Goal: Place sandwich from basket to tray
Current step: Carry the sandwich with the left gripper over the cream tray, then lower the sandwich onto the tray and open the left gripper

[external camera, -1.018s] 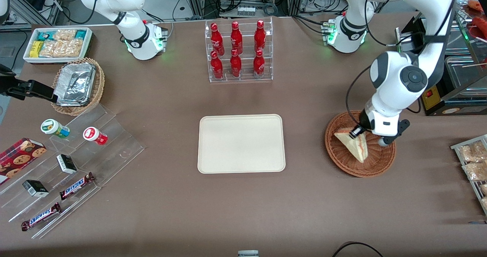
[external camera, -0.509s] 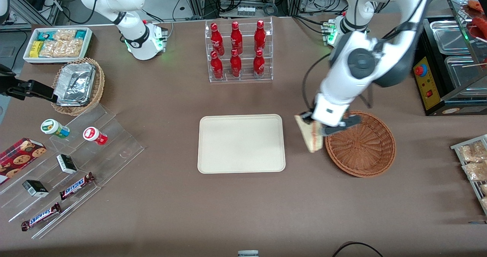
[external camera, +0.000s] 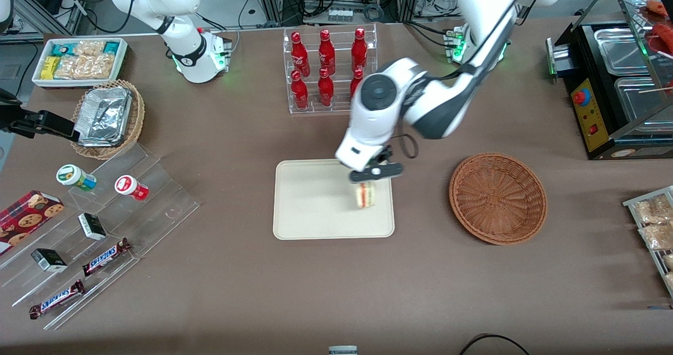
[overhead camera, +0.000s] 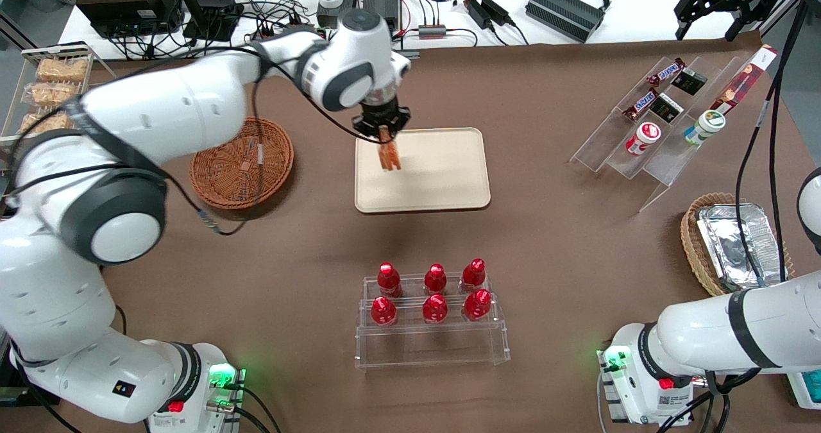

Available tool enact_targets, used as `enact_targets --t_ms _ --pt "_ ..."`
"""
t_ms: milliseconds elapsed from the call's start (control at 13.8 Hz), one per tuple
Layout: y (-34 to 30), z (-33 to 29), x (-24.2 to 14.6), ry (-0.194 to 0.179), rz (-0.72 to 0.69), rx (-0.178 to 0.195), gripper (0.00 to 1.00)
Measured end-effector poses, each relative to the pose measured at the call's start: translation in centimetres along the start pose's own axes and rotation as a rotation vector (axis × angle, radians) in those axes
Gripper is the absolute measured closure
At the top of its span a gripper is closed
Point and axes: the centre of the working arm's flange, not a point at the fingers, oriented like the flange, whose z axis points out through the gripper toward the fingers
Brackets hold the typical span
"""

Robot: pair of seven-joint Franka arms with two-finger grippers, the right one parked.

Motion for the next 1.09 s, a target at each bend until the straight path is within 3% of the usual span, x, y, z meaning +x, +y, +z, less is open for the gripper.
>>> enact_targets --t_ms 364,509,800,1091 --pt "4.4 7.2 -1.3 0.046 0.066 -0.041 0.77" --pt "4.9 9.4 -1.6 0.068 0.098 -0.033 0.76" --pt "5.9 11.4 -1.9 0.075 0.112 -0.025 0.74" --pt "6.2 10.5 -1.1 0.106 0.118 -0.032 0.39"
